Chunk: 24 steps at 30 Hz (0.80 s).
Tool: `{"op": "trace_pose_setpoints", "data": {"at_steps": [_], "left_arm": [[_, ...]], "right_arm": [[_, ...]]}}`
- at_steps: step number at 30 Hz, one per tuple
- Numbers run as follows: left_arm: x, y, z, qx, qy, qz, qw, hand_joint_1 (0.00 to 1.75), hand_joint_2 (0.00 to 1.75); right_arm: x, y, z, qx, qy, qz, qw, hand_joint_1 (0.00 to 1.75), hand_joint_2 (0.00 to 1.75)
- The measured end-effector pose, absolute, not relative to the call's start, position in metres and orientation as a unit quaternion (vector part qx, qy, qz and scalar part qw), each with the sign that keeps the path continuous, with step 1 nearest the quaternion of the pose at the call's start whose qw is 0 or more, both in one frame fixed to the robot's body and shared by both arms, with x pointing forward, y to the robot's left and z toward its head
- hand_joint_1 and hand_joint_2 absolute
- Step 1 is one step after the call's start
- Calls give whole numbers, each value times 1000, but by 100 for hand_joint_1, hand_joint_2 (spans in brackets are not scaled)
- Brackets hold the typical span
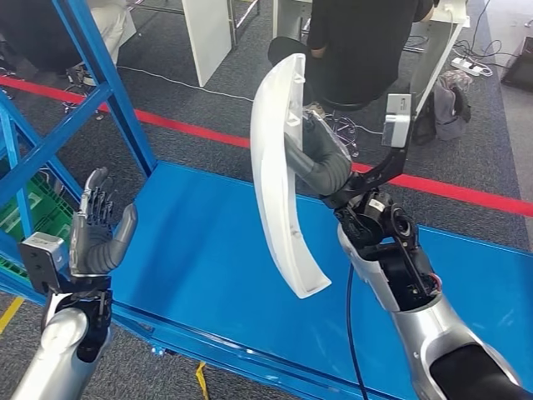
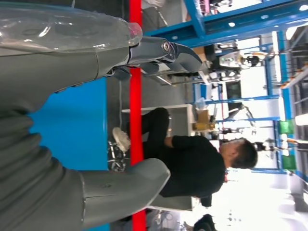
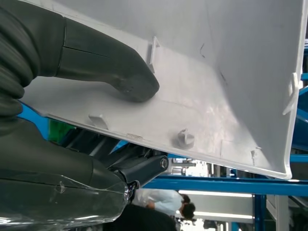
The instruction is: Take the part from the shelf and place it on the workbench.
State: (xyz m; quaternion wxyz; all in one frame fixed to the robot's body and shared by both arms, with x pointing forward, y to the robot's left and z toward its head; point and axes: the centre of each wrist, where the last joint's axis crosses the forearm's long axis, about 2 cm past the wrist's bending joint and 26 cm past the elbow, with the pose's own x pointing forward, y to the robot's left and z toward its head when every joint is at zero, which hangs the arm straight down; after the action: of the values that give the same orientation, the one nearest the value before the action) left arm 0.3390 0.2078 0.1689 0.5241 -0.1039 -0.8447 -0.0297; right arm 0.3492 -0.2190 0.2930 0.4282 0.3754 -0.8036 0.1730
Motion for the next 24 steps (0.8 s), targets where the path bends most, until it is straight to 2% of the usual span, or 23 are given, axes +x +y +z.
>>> {"op": "trace_pose_setpoints", "data": {"at_steps": [24], "left_arm": [[335,202,166,-106,-848,-41,518,0,175]], "right_arm": [[339,-224,303,325,-825,181,425,175,175]]}}
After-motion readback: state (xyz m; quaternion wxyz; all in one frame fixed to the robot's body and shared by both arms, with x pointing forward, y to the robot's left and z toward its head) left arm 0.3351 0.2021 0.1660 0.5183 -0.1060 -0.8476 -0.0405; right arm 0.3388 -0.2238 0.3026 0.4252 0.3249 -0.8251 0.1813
